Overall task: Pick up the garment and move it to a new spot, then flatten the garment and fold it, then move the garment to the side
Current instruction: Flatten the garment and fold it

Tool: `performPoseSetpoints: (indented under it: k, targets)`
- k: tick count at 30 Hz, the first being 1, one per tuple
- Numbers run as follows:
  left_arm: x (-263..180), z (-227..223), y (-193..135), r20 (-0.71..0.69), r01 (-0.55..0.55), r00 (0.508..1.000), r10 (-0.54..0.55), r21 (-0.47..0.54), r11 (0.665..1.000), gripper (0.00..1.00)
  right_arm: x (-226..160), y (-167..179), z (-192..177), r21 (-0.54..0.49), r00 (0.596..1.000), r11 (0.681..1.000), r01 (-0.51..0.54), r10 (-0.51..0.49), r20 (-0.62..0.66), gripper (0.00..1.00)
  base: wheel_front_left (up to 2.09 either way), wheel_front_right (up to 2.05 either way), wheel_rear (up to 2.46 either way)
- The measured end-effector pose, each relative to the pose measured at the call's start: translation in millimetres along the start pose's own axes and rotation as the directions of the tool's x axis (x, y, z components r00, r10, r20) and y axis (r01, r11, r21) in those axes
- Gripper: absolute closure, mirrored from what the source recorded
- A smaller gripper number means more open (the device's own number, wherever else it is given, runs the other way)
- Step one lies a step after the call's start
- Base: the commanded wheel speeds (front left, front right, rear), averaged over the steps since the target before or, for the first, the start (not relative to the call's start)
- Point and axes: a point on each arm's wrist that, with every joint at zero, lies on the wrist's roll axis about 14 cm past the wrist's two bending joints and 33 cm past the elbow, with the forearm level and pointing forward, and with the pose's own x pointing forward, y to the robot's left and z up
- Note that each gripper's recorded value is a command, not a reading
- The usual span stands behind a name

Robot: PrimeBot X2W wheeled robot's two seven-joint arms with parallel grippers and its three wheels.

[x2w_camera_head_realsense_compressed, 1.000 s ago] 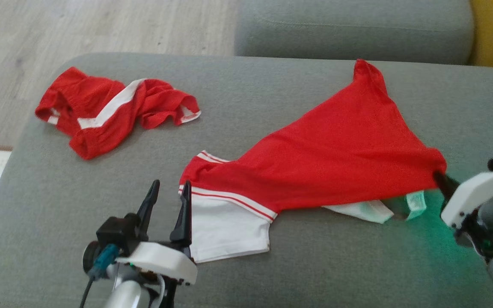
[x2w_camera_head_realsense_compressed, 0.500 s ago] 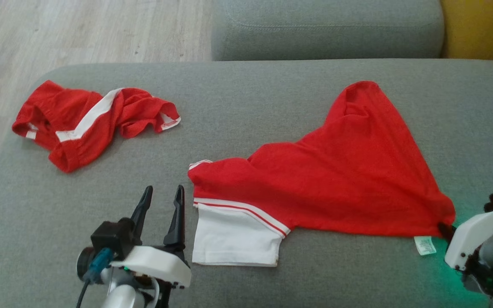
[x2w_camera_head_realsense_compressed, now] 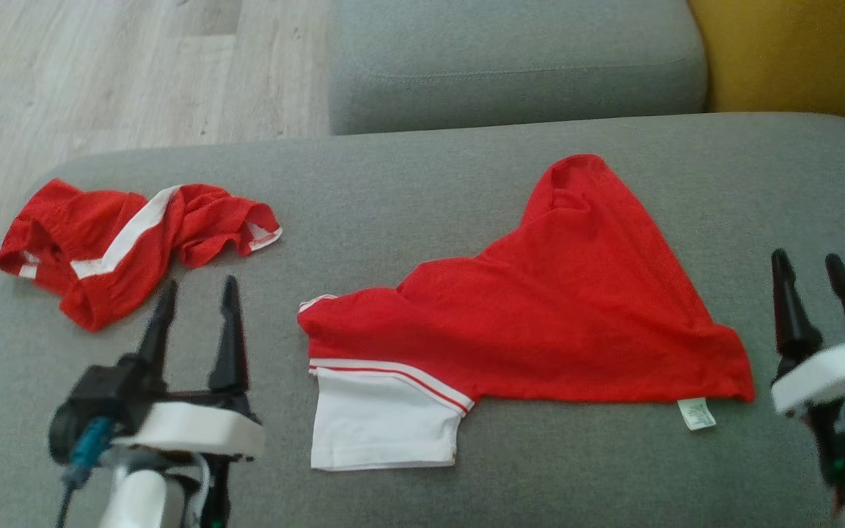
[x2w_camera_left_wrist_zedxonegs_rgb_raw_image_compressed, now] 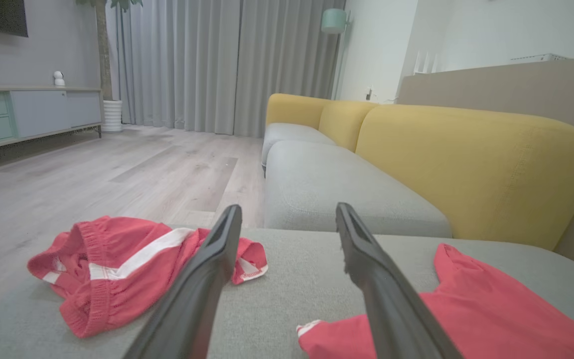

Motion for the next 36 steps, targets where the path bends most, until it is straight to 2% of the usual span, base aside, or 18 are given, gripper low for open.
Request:
performPoseSetpoints:
  k: [6,11,16,32,36]
  targets:
    - [2.1,16.7,6.8,0.052,-0.018,0.998,0.017,0.012,1.000,0.00,-31.3,21.2,3.9,0.001,0.991,0.999,-0.033,0.032,0.133,0.00,0.00,0.00,0.00]
    - [-8.1,12.3,16.2,0.038,-0.048,0.998,0.047,0.019,0.999,0.00,-46.1,27.7,-9.4,0.007,0.988,0.999,-0.039,0.038,0.150,0.00,0.00,0.00,0.00]
    - [-23.5,-7.5,14.7,-0.027,-0.052,0.998,0.052,0.017,0.999,0.00,-52.1,22.4,-27.0,0.005,0.993,1.000,-0.022,0.021,0.113,0.00,0.00,0.00,0.00]
    - [-29.9,-17.3,18.8,-0.059,-0.053,0.997,0.055,0.027,0.998,0.00,-45.2,16.5,-35.2,-0.017,0.997,1.000,-0.020,0.021,0.077,0.00,0.00,0.00,0.00]
    - [-38.0,-45.8,13.0,-0.164,-0.035,0.986,0.034,-0.005,0.999,0.00,-46.5,5.5,-55.1,0.012,0.999,1.000,0.014,-0.014,-0.028,0.00,0.00,0.00,0.00]
